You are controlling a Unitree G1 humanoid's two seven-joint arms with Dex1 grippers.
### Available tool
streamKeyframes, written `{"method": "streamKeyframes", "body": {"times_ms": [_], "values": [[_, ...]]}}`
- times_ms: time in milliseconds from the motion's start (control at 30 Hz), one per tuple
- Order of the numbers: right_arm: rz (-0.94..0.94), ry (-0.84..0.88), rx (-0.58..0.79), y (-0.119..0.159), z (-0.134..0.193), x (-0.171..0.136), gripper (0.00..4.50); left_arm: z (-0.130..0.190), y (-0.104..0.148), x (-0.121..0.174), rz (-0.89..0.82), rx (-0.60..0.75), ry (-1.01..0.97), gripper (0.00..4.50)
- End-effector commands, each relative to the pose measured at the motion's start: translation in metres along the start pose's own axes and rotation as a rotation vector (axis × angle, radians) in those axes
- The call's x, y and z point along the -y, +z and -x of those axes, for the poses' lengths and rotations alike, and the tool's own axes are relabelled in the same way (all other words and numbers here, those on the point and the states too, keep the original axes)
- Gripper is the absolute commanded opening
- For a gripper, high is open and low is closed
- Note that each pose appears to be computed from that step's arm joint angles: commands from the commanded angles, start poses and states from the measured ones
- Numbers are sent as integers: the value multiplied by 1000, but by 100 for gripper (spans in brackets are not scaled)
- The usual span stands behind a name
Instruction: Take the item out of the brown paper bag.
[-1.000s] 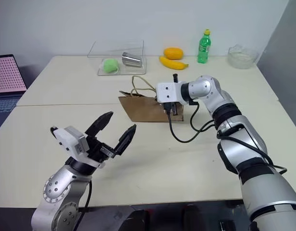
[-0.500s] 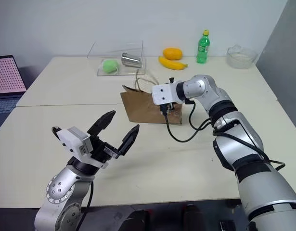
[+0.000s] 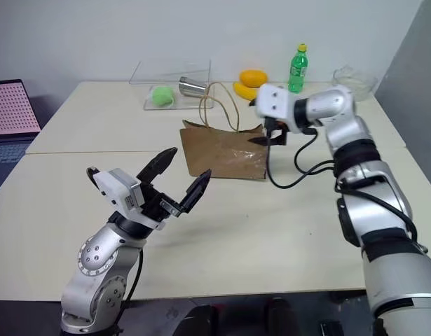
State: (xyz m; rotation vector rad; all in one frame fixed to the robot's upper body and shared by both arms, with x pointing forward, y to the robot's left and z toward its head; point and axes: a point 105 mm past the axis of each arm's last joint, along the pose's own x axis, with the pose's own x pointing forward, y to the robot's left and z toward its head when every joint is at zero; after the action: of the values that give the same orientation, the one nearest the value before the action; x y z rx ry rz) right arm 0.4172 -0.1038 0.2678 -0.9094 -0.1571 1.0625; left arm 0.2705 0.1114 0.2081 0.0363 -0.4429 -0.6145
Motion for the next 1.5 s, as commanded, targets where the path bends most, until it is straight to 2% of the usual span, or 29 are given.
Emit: {"method": "streamKeyframes", "body": {"times_ms": [33, 167, 267, 367, 467, 667, 767, 867, 1000, 1200, 1333, 1500], "values": [[-116, -143, 102, 8, 48, -14, 447, -2, 2, -4, 2, 0, -3, 448], [-292, -252, 179, 19, 66, -71, 447, -4, 1, -12, 4, 4, -13, 448], [-412, -364, 224, 23, 69, -109, 450, -9, -1, -21, -16, 8, -33, 392], [-466, -491, 231, 24, 71, -133, 450, -18, -5, -40, -43, 7, -28, 298], [-521, -539, 282, 42, 67, -145, 450, -37, -5, -63, -69, 2, -63, 198], [-500, -562, 287, 53, 64, -144, 450, -73, -6, -106, -67, -40, -78, 2], [-485, -561, 285, 57, 64, -145, 450, -93, -6, -128, -72, -73, -55, 2], [-481, -565, 282, 59, 66, -146, 450, -116, -12, -147, -149, -176, -20, 2], [-477, -554, 279, 63, 64, -149, 450, -141, -3, -161, -288, -241, 51, 2], [-480, -539, 266, 65, 63, -154, 450, -152, -19, -152, -403, -384, -6, 2], [-490, -534, 253, 66, 64, -157, 450, -149, -37, -136, -399, -495, -148, 2], [-516, -504, 240, 66, 65, -163, 450, -140, -46, -124, -366, -584, -306, 2]]}}
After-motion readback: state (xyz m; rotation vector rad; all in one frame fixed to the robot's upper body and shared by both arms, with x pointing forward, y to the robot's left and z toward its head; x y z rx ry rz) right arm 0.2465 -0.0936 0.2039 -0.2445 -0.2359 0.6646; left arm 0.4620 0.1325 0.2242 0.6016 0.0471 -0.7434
